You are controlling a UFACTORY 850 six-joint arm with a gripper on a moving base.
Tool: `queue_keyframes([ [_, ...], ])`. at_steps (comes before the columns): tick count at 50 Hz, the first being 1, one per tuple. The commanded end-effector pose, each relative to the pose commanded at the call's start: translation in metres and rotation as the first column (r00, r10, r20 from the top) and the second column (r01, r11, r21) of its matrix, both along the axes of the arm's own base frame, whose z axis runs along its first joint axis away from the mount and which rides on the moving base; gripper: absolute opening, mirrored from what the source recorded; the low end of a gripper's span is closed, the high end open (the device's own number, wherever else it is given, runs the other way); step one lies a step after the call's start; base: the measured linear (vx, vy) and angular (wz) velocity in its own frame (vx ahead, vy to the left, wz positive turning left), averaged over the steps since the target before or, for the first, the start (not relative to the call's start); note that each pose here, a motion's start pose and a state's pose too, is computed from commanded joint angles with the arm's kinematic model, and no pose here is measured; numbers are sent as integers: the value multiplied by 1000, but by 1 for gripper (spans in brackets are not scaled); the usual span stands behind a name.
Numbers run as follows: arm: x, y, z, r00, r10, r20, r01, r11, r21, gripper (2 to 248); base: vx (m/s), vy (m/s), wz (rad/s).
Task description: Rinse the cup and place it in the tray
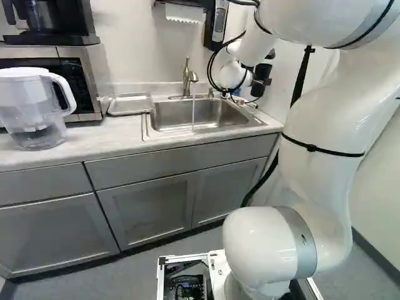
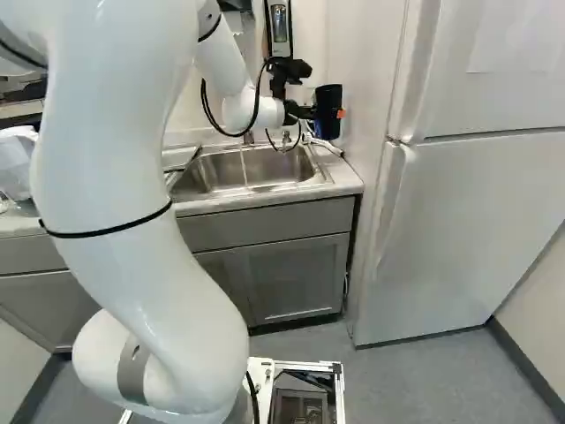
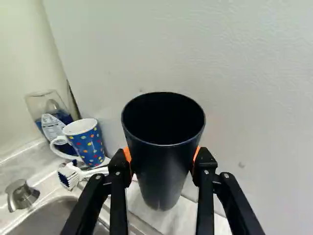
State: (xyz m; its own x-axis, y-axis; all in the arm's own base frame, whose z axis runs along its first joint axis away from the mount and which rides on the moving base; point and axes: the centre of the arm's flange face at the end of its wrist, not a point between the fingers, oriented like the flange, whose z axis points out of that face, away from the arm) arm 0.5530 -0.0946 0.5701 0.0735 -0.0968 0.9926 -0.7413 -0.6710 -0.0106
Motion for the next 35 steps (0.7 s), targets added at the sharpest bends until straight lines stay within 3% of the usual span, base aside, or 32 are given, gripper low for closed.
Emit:
queue_keyframes([
  [12, 2, 5, 13, 996, 84, -8, -84, 996, -8, 125, 0, 0, 0],
  [35, 1, 13, 12, 974, 216, -72, -219, 975, -45, 125, 0, 0, 0],
])
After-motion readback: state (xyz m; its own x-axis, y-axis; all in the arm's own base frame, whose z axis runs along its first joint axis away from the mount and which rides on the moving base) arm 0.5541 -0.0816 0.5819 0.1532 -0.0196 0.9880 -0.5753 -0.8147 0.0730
